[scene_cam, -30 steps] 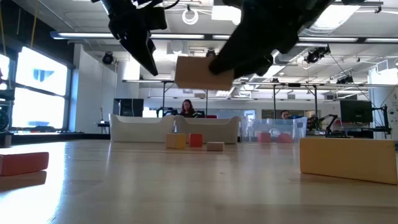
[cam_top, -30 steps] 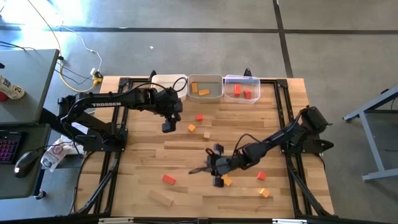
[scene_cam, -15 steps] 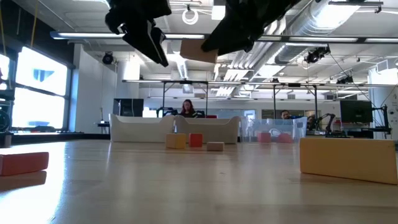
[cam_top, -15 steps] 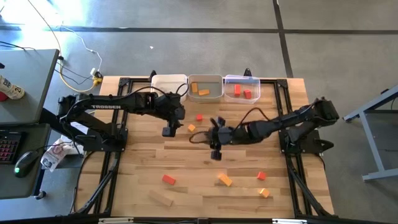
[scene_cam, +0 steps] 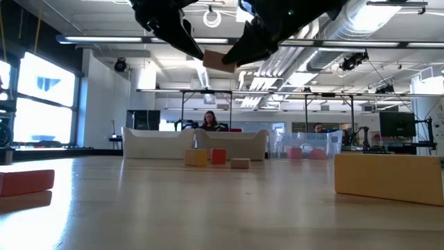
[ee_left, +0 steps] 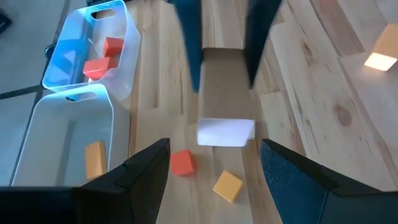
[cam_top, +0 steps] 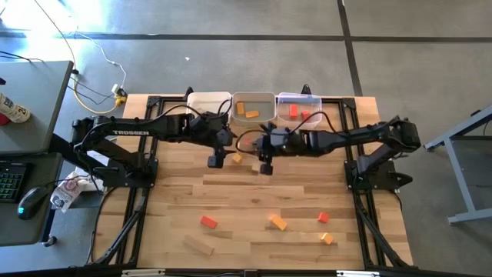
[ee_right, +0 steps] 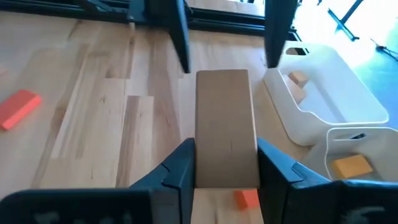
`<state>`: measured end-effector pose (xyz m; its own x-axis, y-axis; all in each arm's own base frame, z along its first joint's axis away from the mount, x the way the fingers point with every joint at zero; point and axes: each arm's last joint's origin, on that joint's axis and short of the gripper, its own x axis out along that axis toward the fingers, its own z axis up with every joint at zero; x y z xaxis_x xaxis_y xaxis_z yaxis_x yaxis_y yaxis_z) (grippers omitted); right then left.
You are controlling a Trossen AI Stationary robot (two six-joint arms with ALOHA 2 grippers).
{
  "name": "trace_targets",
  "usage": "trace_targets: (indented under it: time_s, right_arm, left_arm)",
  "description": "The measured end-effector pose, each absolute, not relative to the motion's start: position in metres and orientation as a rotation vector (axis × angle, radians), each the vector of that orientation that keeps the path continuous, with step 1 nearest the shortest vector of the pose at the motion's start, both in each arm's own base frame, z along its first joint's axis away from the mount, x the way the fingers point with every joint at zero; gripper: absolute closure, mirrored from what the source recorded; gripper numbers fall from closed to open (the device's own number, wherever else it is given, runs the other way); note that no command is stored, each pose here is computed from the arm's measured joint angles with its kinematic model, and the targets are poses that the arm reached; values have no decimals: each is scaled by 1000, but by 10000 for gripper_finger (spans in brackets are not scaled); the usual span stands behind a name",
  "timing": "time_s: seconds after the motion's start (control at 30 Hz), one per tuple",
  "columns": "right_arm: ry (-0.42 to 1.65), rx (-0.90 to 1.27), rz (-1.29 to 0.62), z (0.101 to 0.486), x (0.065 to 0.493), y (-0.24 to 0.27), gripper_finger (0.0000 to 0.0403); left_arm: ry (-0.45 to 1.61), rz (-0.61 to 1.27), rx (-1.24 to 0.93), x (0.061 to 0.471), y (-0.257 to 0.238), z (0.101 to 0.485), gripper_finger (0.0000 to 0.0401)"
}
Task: Sort & place blocks by color
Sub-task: Put the brown block into the white bin
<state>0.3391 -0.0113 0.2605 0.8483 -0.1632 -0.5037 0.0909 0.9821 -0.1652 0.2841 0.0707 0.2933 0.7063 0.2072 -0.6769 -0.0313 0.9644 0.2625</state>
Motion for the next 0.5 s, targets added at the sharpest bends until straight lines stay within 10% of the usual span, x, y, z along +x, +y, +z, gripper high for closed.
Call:
trace_targets:
  time_s: [0.5]
  right_arm:
    - [474, -181, -50, 266, 342, -20, 302]
  left_arm:
    - [730, 156, 145, 289, 71, 294, 165]
